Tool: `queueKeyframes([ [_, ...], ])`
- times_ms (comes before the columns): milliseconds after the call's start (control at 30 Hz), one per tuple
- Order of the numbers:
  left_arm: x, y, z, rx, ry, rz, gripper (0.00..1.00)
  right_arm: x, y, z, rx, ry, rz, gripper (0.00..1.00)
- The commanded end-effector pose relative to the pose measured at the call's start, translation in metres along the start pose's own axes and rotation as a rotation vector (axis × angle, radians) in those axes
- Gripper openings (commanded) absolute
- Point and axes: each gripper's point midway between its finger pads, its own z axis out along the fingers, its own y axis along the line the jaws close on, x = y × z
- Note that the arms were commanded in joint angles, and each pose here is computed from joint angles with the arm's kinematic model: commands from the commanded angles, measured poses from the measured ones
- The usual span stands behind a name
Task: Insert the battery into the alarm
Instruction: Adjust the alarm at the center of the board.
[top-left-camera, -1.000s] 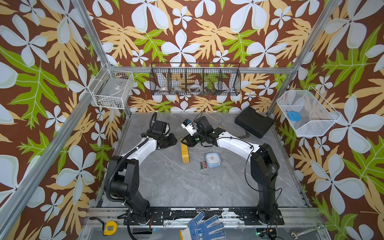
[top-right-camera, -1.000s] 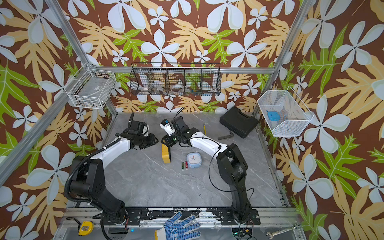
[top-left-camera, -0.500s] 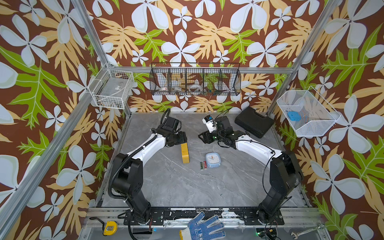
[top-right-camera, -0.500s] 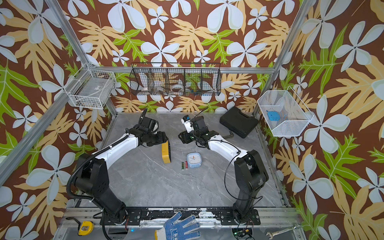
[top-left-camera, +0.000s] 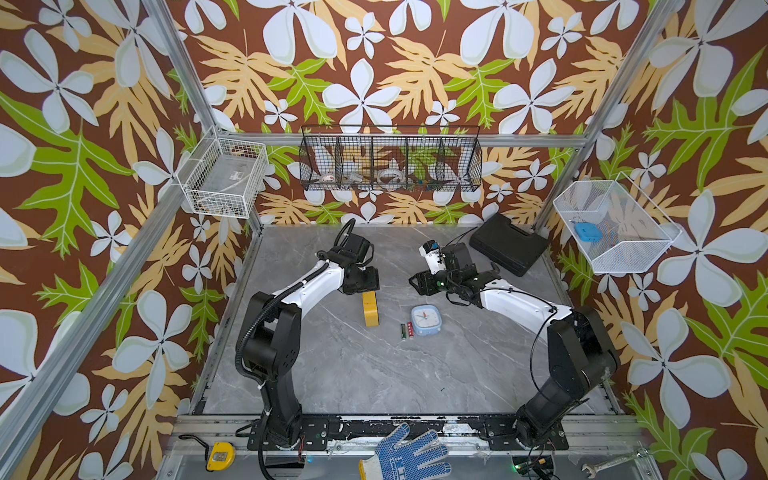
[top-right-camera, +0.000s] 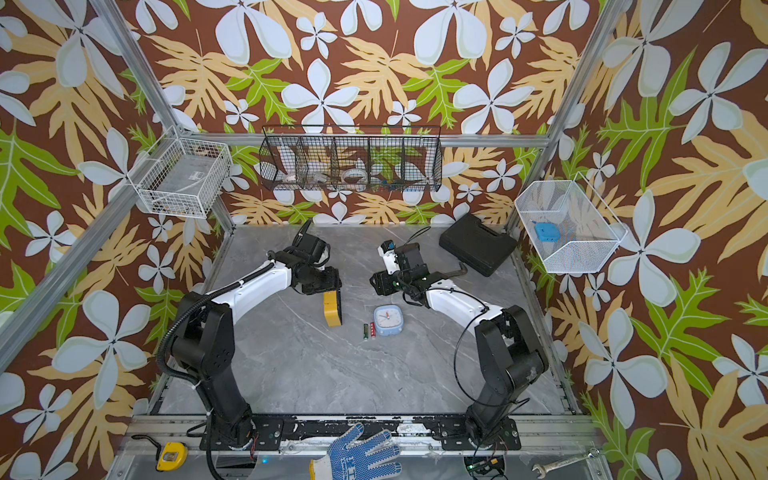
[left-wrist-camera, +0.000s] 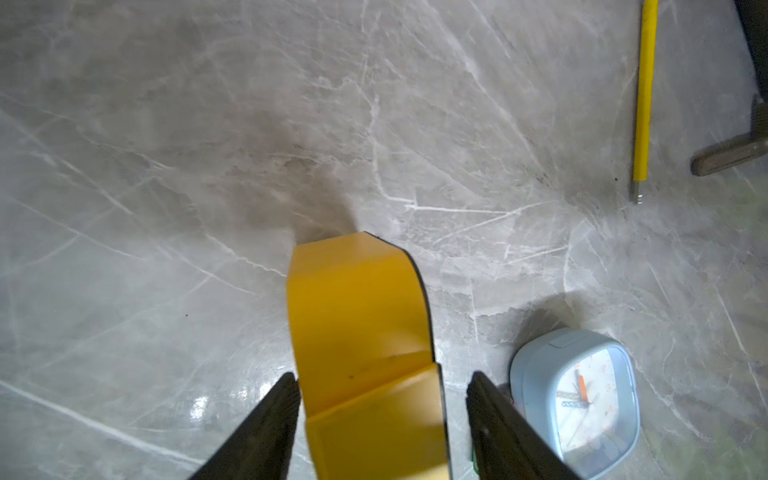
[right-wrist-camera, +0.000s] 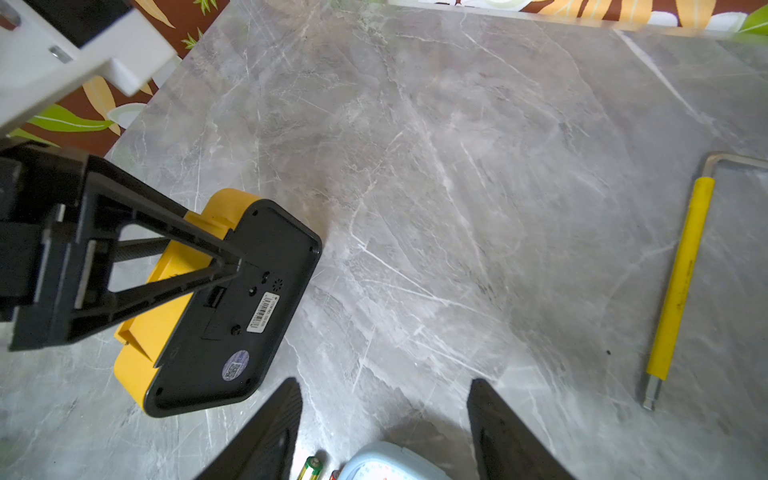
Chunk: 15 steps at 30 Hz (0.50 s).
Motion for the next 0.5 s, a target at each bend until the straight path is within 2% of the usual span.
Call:
queueKeyframes([
  [0, 0.009, 0.001, 0.002, -0.005, 0.05, 0.011, 0.64, -0.004, 0.003, 0.001, -0.018, -0.017, 0.002, 0.65],
  [333, 0.003, -0.006, -0.005, 0.016, 0.039, 0.029, 0.42, -0.001, 0.004, 0.002, -0.029, -0.008, 0.012, 0.64],
  [467, 0.0, -0.01, -0.009, 0.047, 0.028, 0.025, 0.37, -0.002, 0.005, 0.003, -0.031, -0.004, 0.011, 0.63],
])
